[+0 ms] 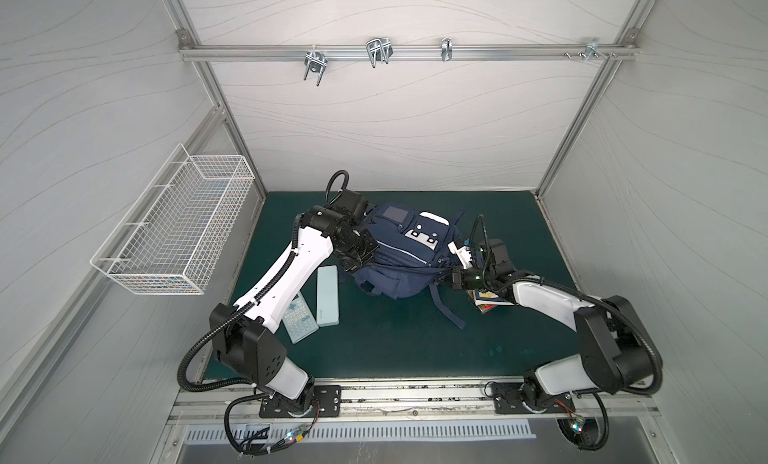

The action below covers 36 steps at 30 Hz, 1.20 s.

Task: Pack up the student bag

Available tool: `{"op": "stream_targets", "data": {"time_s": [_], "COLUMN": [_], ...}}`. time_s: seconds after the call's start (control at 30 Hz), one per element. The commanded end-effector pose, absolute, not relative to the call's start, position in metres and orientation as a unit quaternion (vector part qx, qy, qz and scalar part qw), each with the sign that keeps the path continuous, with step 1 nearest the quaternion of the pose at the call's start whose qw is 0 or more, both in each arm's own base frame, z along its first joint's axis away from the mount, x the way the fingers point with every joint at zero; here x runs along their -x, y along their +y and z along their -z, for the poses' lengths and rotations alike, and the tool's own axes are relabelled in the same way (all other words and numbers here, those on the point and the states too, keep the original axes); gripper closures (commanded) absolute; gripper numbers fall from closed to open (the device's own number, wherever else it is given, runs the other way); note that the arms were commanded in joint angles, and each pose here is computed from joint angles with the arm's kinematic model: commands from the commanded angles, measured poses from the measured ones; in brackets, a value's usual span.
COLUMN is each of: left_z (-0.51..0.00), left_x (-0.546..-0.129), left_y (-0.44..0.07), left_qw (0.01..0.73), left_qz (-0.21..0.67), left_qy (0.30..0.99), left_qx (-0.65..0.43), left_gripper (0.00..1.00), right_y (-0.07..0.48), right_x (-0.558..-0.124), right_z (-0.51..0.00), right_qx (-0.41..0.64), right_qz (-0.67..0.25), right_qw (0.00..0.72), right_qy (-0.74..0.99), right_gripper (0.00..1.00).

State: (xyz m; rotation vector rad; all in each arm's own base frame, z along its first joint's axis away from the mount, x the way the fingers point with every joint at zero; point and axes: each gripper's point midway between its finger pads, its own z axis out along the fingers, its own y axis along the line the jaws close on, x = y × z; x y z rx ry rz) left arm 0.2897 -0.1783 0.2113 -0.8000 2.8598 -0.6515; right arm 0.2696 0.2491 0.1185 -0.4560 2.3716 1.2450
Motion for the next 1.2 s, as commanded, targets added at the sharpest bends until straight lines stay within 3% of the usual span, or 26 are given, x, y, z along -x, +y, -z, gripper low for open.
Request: {"op": "stream_targets", "data": {"time_s": [0.0, 0.5, 0.73, 0.77, 0.87, 0.93, 1.03, 1.17], "left_z": [-0.22, -0.172, -0.148, -0.144, -0.141, -0.142, -0.135, -0.108], "left_x": [-0.302, -0.306, -0.297, -0.297, -0.298, -0.298, -0.296, -0.298], "left_y": [-0.182, -0.185, -0.196, -0.193, -0.168, -0.143, -0.108, -0.098], "left_qw": [0.096, 0.11, 0.095, 0.091, 0.095, 0.104, 0.1, 0.067], "left_qz": [0.254, 0.292, 0.293, 0.288, 0.261, 0.231, 0.194, 0.204], "left_qy": [0.926, 0.898, 0.9, 0.901, 0.906, 0.91, 0.91, 0.902], "left_qx": [0.262, 0.309, 0.309, 0.311, 0.32, 0.328, 0.352, 0.375], "left_gripper": [1.0, 1.0, 1.0, 0.98, 0.6, 0.47, 0.46, 0.52], "right_y": [0.25, 0.335, 0.374, 0.371, 0.352, 0.335, 0.319, 0.315], "right_x": [-0.247, -0.17, -0.17, -0.172, -0.178, -0.179, -0.174, -0.168], "right_z": [-0.122, -0.137, -0.117, -0.115, -0.112, -0.109, -0.103, -0.095], "right_qx": [0.172, 0.283, 0.243, 0.236, 0.22, 0.205, 0.205, 0.204], "right_qz": [-0.42, -0.384, -0.36, -0.354, -0.344, -0.337, -0.324, -0.318], "right_qw": [0.192, 0.045, -0.013, -0.015, -0.017, -0.025, -0.033, -0.048], "right_qy": [0.87, 0.878, 0.901, 0.905, 0.913, 0.919, 0.923, 0.925], "right_gripper": [1.0, 1.0, 1.0, 1.0, 1.0, 1.0, 1.0, 1.0]}}
